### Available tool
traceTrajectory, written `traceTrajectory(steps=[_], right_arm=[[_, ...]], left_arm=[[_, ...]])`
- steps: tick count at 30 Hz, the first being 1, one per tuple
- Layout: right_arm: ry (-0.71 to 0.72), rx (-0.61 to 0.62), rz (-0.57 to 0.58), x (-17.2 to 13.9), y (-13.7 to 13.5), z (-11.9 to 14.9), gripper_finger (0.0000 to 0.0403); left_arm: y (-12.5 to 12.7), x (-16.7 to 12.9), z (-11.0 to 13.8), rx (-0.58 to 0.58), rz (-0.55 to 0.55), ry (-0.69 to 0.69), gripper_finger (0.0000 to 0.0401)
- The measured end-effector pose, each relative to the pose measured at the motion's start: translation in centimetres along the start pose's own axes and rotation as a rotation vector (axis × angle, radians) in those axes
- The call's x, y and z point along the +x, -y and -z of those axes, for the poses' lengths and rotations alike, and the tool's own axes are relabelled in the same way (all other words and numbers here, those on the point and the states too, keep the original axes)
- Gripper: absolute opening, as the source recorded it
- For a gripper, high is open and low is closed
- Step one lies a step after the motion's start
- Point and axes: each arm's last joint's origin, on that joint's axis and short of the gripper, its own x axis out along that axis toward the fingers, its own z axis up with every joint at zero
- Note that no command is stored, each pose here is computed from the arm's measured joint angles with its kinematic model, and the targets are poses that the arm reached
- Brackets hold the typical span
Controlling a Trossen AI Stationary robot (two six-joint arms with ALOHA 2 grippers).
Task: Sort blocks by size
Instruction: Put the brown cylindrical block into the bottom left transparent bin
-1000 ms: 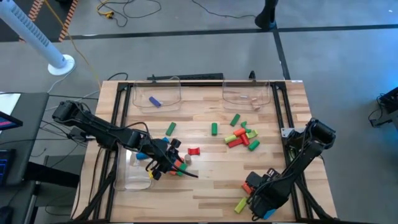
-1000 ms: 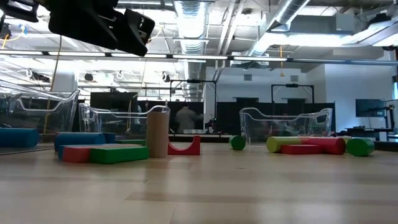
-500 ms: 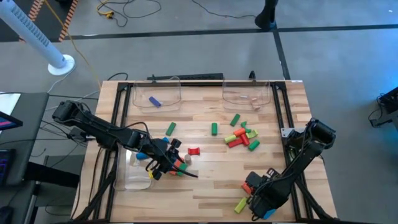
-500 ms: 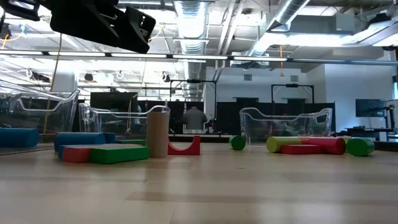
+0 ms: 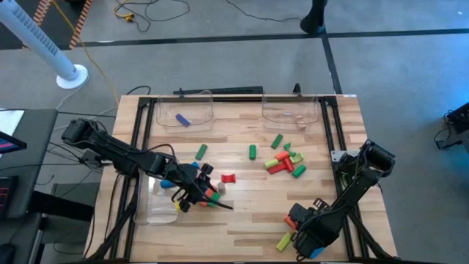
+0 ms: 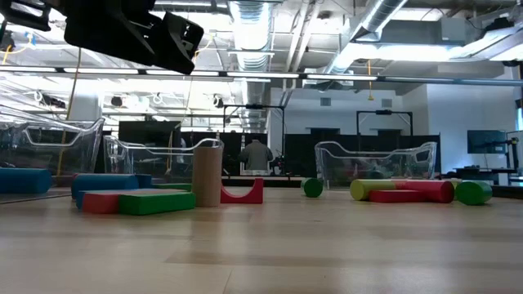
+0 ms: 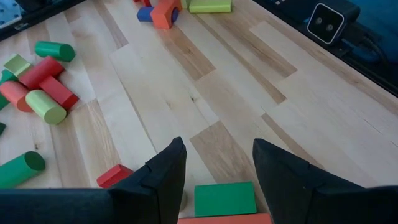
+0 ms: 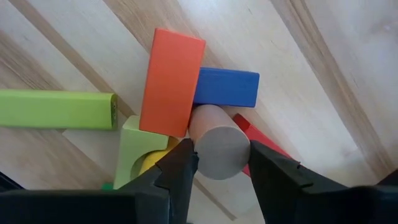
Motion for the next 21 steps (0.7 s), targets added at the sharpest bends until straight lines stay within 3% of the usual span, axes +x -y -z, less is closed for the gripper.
traceTrajectory(steps=[5,14,21], right_arm=[[-0.003,-0.001,0.003,0.0,0.0,-0.1,0.0149],[0.012,-0.009,0.003,-0.1,0.1,-0.1,0.0148],[0.147,-0.007,-0.014,-1.5,1.1,-0.6,0.0148]], left_arm=[[0.0,0.0,-0.1,0.004,-0.002,0.006,0.0181],[-0.1,0.0,-0.3,0.032,-0.014,0.033,0.0181],[-0.4,-0.1,-1.2,0.077,-0.050,0.121,0.0181]])
